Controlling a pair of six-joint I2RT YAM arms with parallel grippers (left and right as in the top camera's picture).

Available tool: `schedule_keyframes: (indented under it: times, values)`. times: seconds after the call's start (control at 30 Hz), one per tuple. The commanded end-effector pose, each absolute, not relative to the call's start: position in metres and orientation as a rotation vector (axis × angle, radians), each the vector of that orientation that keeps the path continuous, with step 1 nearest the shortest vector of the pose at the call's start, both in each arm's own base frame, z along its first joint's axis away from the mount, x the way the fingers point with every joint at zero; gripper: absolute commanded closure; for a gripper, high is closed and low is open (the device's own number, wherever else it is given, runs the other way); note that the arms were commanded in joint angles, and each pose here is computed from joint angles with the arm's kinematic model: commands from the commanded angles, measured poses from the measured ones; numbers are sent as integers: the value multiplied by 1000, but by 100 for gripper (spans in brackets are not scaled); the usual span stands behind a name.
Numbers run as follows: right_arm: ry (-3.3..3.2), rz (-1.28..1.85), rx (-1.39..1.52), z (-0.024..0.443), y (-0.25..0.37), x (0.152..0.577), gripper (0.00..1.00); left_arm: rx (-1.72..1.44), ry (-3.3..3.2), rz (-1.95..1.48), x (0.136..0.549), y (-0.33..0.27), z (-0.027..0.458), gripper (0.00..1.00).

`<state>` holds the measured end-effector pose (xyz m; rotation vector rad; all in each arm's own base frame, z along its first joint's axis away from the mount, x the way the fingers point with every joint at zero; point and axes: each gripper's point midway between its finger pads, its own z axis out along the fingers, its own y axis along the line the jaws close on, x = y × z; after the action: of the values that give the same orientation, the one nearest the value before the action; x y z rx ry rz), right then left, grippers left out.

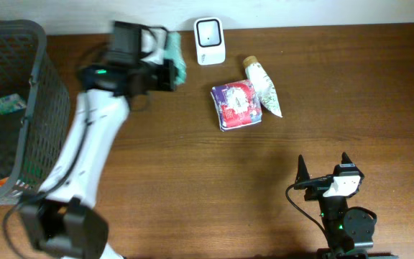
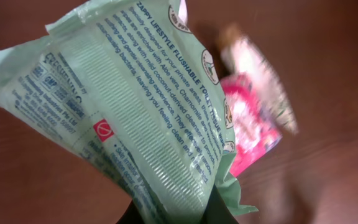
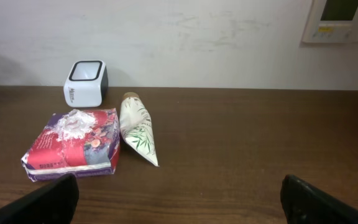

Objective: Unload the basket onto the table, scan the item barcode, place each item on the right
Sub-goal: 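Hold the wipes pack at the scanner and release it beside the pad pack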

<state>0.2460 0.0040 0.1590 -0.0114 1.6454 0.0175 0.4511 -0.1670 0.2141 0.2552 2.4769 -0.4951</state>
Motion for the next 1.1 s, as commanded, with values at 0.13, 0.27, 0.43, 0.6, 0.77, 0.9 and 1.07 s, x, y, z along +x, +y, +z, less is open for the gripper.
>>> schedule_keyframes:
  times: [0.13,0.27,0.43,0.6,0.77,0.9,1.07]
  values:
    - [1652,23,-6,155,5,246,2,110,2716,-249,453,-217,89,100]
    - [1652,23,-5,155,5,246,2,158,2706,-266,463,-243,50,100]
    - [1652,23,-6,155,5,246,2,160,2712,-262,466,-245,35,83]
    - [1652,23,-6,155,5,246,2,198,2626,-312,482,-256,45,72]
    - [1652,23,-6,155,5,246,2,394,2575,-293,485,-260,66,4]
    - [1652,23,-6,155,5,246,2,348,2524,-297,492,-243,130,1]
    - [1652,23,-6,155,5,246,1,178,2396,-280,486,-167,242,1]
